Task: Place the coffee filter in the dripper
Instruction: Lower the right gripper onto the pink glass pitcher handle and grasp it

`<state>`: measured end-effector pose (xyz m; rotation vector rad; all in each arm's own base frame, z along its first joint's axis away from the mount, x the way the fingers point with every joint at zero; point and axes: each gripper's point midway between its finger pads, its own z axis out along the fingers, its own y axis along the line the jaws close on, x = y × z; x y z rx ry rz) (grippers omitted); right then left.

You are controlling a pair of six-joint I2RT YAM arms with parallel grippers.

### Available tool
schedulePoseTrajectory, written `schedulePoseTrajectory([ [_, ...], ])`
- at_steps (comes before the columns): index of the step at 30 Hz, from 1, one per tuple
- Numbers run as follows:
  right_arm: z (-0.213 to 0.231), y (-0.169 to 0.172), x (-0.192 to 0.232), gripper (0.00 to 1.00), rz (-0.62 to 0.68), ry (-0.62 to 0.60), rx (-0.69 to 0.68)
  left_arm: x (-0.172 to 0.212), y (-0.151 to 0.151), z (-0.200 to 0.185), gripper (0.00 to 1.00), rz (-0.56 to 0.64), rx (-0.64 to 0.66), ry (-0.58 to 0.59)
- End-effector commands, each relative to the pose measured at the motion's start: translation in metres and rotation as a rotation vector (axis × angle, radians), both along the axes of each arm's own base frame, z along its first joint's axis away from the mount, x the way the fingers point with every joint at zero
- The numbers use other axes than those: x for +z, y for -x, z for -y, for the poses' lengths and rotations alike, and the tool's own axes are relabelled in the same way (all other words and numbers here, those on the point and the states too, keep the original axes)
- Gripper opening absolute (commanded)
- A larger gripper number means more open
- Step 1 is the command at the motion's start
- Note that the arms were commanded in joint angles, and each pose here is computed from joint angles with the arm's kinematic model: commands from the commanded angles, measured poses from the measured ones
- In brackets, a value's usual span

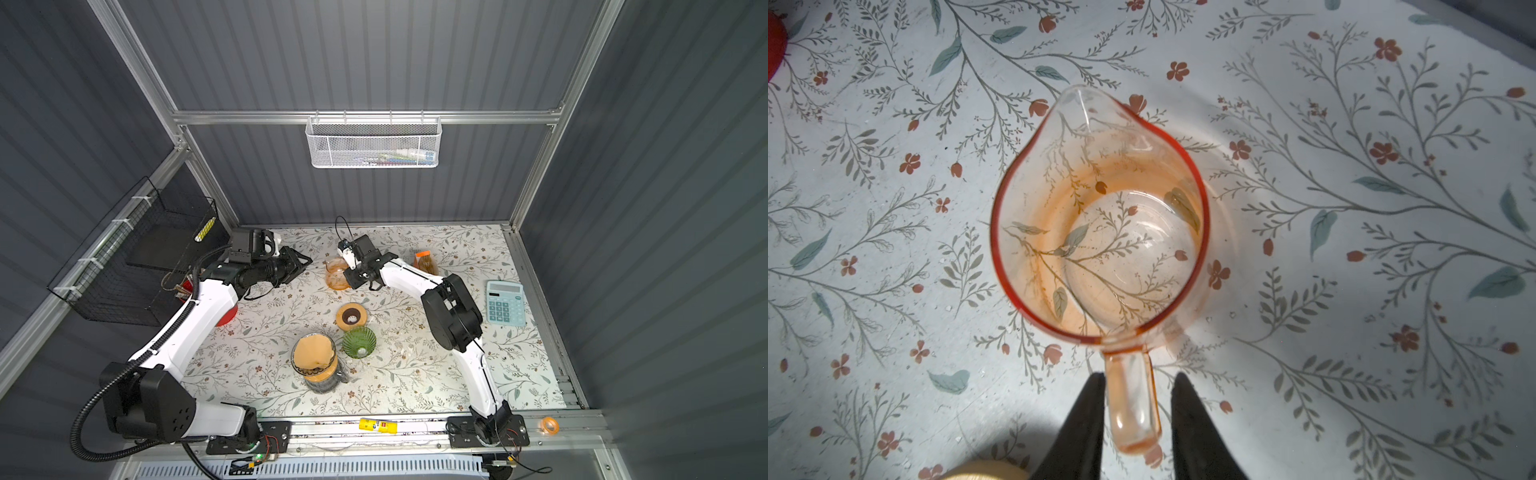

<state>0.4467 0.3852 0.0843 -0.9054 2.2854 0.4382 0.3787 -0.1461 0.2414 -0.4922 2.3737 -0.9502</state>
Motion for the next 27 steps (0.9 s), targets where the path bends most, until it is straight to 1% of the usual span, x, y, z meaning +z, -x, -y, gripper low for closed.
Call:
schedulePoseTrajectory([
  [1,0.001,-0.002,-0.009,0.29,-0.011,0.021,0.004,-0.007,0.0,0.001,0.38,-0.022,-0.012,0.003],
  [8,0.001,-0.002,-0.013,0.27,-0.019,0.027,0.006,-0.009,0.001,0.0,0.38,-0.029,-0.007,0.005],
  [12,0.001,-0.002,-0.014,0.2,-0.019,0.027,0.007,-0.01,0.001,-0.001,0.38,-0.028,-0.005,0.004],
  [21,0.002,-0.003,-0.011,0.1,-0.012,0.028,0.002,-0.009,0.001,0.0,0.38,-0.029,-0.005,0.006],
  [25,0.003,-0.002,-0.005,0.01,0.001,0.028,0.001,-0.007,0.002,-0.001,0.38,-0.023,-0.005,0.006],
  [27,0.004,-0.002,-0.001,0.0,0.007,0.026,0.001,-0.006,0.002,-0.002,0.38,-0.02,-0.003,0.0],
])
